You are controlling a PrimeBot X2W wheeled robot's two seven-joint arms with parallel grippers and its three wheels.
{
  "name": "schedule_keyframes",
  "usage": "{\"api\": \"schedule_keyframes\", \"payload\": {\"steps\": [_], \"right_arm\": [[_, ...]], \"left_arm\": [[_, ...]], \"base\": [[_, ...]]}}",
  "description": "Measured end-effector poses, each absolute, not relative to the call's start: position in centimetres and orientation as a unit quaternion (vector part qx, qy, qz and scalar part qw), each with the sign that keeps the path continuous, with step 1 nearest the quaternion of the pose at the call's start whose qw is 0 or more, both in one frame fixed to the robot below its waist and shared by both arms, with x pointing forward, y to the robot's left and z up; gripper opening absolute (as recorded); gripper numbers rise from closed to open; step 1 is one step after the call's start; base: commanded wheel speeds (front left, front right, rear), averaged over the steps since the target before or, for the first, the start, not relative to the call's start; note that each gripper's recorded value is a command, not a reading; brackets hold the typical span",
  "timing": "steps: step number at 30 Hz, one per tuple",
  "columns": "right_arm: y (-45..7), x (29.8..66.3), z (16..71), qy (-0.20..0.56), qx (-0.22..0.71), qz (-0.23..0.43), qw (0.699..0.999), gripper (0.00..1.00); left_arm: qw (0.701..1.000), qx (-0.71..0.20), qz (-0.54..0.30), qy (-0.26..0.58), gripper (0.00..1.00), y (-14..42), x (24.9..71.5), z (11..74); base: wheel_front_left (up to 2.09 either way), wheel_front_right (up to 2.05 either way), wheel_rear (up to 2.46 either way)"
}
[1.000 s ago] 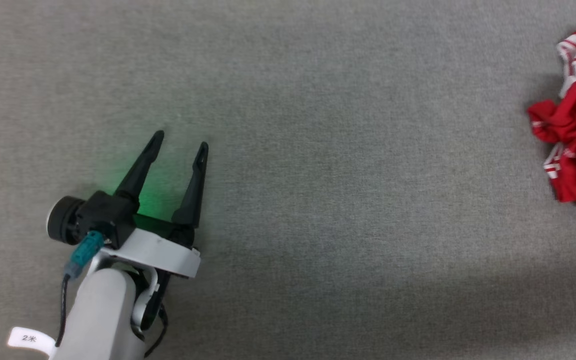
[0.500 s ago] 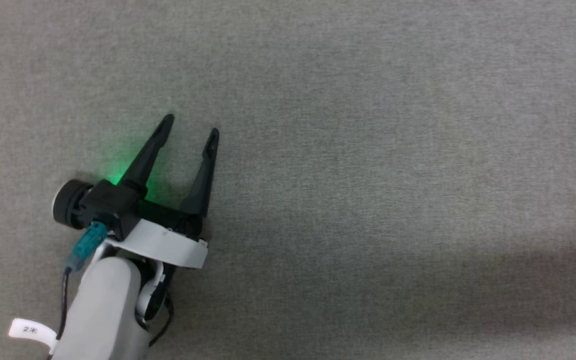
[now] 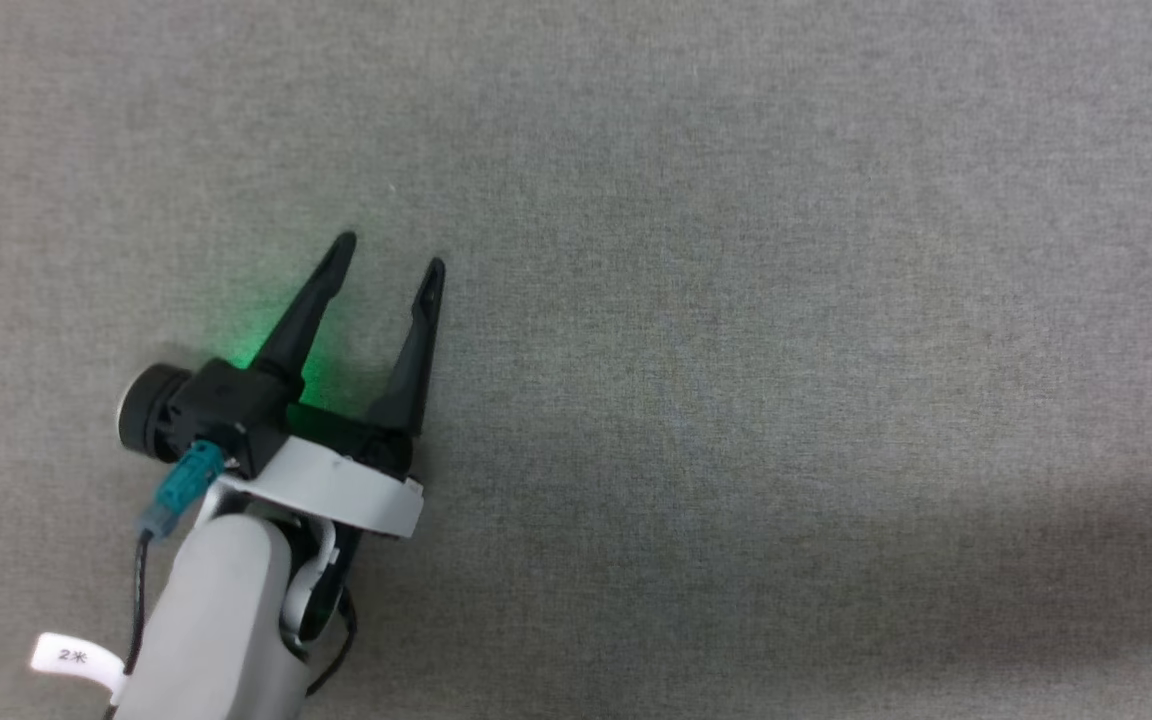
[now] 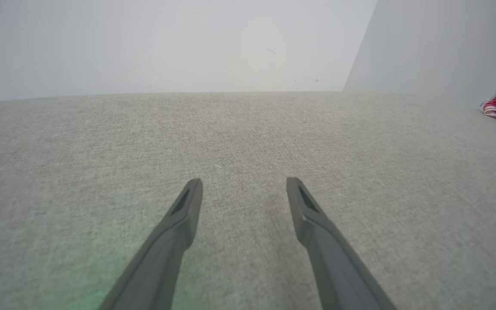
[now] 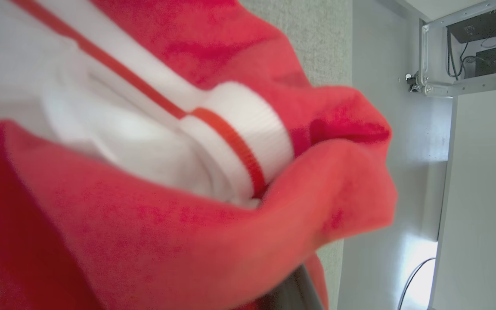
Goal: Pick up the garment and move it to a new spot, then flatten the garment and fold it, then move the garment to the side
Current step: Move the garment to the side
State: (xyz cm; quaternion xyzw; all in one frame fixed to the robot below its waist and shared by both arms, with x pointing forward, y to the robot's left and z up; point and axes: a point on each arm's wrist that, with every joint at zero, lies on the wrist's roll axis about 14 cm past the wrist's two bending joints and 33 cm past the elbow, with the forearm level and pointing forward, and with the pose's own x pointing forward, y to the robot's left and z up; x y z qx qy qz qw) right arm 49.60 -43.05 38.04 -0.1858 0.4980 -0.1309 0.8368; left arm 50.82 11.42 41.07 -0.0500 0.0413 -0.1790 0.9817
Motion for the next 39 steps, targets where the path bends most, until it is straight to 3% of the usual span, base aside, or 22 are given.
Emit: {"api": "schedule_keyframes", "payload": {"steps": [2,3,4,12,17,23,28,39], "right_arm": [[-42.9,49.7,38.4,0.497,-0.171,-0.136,0.840,0.37],[-42.8,49.6,38.6,0.496,-0.164,-0.139,0.841,0.72],[-42.8,49.5,38.8,0.496,-0.155,-0.143,0.842,1.00],[-44.0,47.7,42.1,0.494,-0.113,-0.182,0.843,1.00],[-44.0,47.9,45.8,0.459,-0.101,-0.191,0.862,1.00],[-39.4,49.9,49.8,0.347,-0.067,-0.136,0.926,1.00],[-35.4,49.8,52.5,0.254,-0.064,-0.078,0.962,1.00],[-26.3,47.1,56.3,0.062,-0.047,0.038,0.996,1.00]], "left_arm": [[0.982,-0.049,-0.176,0.043,1.00,11.6,50.5,41.2],[0.983,-0.048,-0.174,0.042,1.00,11.7,50.4,41.4],[0.983,-0.048,-0.173,0.042,1.00,11.8,50.2,41.5],[0.985,-0.048,-0.164,0.027,1.00,12.2,48.8,43.7],[0.986,-0.048,-0.157,0.013,1.00,12.6,47.6,45.5],[0.988,-0.051,-0.147,0.000,1.00,13.1,45.6,47.2],[0.989,-0.053,-0.135,-0.013,1.00,13.8,43.8,48.7],[0.992,-0.050,-0.103,-0.054,1.00,15.9,39.7,52.1]], "base": [[0.00,0.00,0.00],[0.00,0.00,0.00],[0.00,0.00,0.00],[0.00,0.00,0.00],[0.00,0.00,0.00],[0.00,0.00,0.00],[0.00,0.00,0.00],[0.00,0.00,0.00]]}}
